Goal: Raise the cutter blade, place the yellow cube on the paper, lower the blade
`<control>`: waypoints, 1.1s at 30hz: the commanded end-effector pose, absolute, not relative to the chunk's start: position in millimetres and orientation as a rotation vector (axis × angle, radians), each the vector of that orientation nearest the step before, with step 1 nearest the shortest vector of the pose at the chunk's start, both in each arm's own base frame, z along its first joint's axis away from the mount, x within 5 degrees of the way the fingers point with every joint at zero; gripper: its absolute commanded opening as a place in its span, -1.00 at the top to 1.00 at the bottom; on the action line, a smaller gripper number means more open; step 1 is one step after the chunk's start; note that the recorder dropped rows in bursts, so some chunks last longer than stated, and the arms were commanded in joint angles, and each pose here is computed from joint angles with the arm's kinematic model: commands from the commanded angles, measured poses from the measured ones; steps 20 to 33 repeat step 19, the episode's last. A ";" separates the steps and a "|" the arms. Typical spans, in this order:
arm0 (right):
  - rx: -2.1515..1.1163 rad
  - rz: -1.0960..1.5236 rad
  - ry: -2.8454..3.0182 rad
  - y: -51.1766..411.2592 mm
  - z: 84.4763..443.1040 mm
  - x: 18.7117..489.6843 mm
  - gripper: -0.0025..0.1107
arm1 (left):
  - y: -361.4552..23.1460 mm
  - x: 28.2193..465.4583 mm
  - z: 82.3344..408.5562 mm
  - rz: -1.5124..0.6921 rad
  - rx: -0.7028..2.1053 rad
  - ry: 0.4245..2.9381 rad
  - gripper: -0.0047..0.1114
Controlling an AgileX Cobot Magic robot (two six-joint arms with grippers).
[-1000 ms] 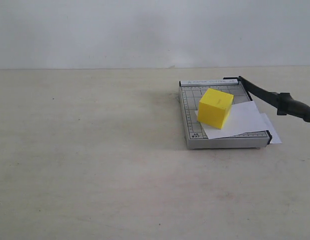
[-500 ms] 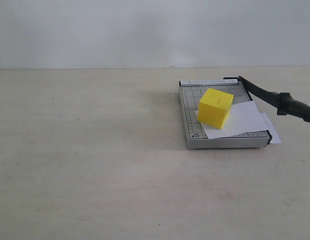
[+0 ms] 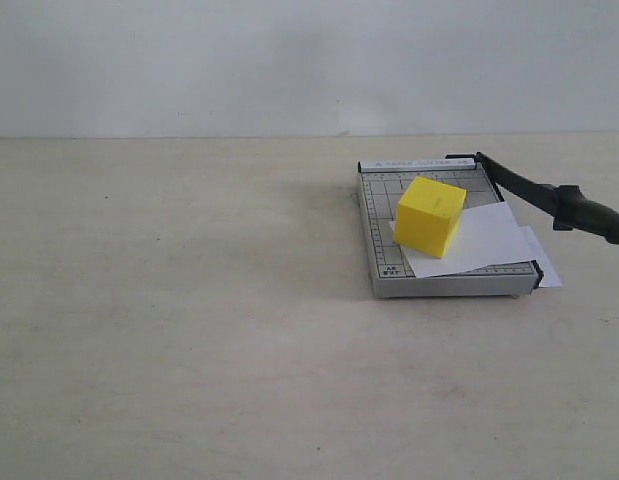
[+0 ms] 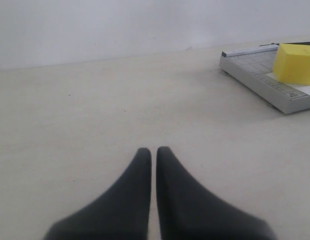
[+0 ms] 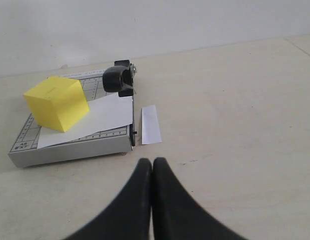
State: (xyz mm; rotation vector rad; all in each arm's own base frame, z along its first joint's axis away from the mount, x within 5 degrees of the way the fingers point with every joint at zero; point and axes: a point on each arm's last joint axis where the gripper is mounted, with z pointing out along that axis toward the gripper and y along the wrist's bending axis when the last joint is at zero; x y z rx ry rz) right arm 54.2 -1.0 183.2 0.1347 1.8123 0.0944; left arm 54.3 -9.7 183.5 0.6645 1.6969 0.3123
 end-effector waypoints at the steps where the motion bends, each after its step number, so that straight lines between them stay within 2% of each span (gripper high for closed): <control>1: 0.135 0.094 1.802 -1.1 184.1 54.0 0.96 | -6.9 55.1 185.0 0.344 0.614 1.709 0.84; 33: 0.135 0.094 1.802 -1.1 184.1 54.0 0.96 | -5.3 54.3 186.4 0.369 0.584 1.697 0.84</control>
